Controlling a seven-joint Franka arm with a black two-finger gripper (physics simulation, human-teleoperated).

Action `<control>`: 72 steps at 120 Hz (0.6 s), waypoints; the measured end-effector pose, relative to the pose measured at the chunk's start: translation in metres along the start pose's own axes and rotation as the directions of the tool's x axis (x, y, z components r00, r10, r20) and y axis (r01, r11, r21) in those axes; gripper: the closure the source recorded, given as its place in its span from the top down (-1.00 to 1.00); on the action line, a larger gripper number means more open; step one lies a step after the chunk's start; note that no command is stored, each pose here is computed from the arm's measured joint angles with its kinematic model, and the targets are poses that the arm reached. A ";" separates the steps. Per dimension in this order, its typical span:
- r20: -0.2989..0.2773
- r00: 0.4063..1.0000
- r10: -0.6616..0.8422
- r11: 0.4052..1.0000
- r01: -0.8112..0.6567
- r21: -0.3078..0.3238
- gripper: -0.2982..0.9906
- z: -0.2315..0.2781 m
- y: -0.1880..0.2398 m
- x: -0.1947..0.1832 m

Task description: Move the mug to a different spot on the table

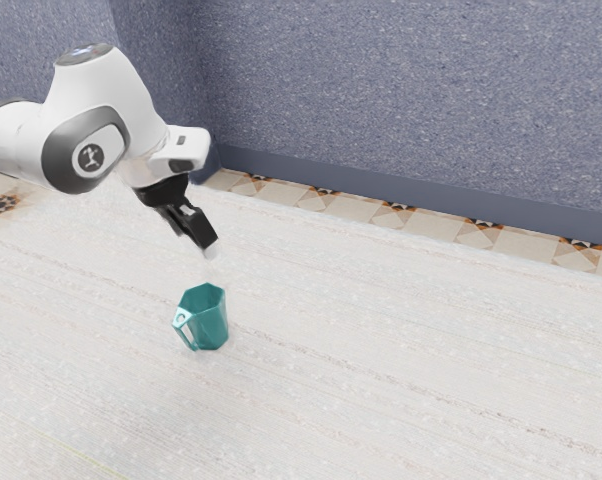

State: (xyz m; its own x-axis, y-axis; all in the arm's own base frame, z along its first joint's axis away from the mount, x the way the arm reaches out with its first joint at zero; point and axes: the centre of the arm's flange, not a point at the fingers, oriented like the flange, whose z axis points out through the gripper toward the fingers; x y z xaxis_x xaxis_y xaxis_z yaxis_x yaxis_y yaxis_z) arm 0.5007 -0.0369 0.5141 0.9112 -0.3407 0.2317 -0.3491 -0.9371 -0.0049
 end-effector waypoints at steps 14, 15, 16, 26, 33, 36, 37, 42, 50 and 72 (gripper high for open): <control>0.009 0.995 -0.096 0.995 0.096 0.038 0.51 -0.052 -0.030 0.022; 0.011 0.995 -0.104 0.994 0.103 0.042 0.51 -0.055 -0.033 0.024; 0.013 0.994 -0.112 0.993 0.111 0.046 0.51 -0.057 -0.035 0.027; 0.033 0.984 -0.178 0.981 0.175 0.080 0.51 -0.076 -0.055 0.042; 0.048 0.974 -0.220 0.971 0.215 0.101 0.52 -0.085 -0.067 0.052; 0.055 0.970 -0.235 0.968 0.228 0.108 0.52 -0.088 -0.071 0.056; 0.058 0.969 -0.239 0.966 0.232 0.110 0.52 -0.089 -0.072 0.057; 0.070 0.963 -0.261 0.960 0.252 0.121 0.52 -0.091 -0.078 0.066; 0.086 0.954 -0.287 0.953 0.276 0.123 0.52 -0.095 -0.084 0.075; 0.139 0.933 -0.332 0.942 0.322 0.091 0.52 -0.092 -0.090 0.076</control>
State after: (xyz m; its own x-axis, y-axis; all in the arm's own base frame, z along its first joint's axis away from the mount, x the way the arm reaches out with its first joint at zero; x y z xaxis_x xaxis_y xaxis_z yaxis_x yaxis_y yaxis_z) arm 0.5816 0.0288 0.6217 0.9965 -0.0173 0.0820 -0.0158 -0.9997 -0.0189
